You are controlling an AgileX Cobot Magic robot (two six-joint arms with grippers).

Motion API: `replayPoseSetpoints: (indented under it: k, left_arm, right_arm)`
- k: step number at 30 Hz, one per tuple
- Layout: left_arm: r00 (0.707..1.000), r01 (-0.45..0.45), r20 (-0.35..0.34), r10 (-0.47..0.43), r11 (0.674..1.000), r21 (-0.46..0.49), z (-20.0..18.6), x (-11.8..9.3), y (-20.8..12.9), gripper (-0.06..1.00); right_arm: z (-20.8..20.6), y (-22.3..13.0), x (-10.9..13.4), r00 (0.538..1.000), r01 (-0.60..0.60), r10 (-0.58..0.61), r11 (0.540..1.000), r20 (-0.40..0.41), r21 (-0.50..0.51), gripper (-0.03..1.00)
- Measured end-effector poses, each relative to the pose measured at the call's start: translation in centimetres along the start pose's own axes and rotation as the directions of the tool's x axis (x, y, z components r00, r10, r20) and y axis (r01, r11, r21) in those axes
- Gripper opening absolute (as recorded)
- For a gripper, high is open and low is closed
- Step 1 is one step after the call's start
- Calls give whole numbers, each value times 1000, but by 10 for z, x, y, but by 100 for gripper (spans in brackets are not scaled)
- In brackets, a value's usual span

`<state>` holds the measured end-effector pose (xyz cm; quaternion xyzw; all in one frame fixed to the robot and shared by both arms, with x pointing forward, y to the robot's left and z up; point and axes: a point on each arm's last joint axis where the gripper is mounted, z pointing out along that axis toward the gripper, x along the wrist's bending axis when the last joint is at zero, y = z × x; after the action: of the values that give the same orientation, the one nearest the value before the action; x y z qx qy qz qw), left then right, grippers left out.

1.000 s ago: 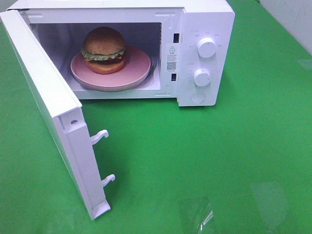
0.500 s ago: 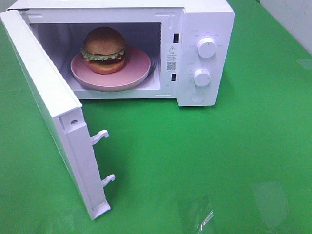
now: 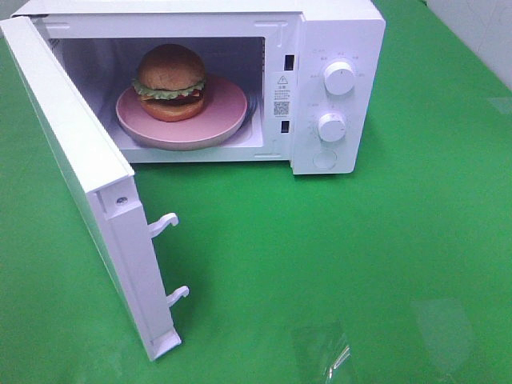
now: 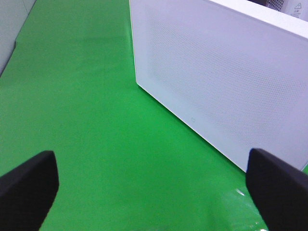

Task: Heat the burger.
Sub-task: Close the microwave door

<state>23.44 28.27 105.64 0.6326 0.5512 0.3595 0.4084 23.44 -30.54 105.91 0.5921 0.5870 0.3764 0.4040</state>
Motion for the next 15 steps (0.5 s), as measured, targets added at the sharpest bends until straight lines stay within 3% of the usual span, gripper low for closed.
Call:
replayPoseSetpoints:
  k: [15]
  left_arm:
    - [1000, 9, 1, -9, 1000, -1, 0, 0, 0, 98]
  right_arm:
    - [0, 0, 0, 1000, 0, 0, 1000, 0, 0, 76]
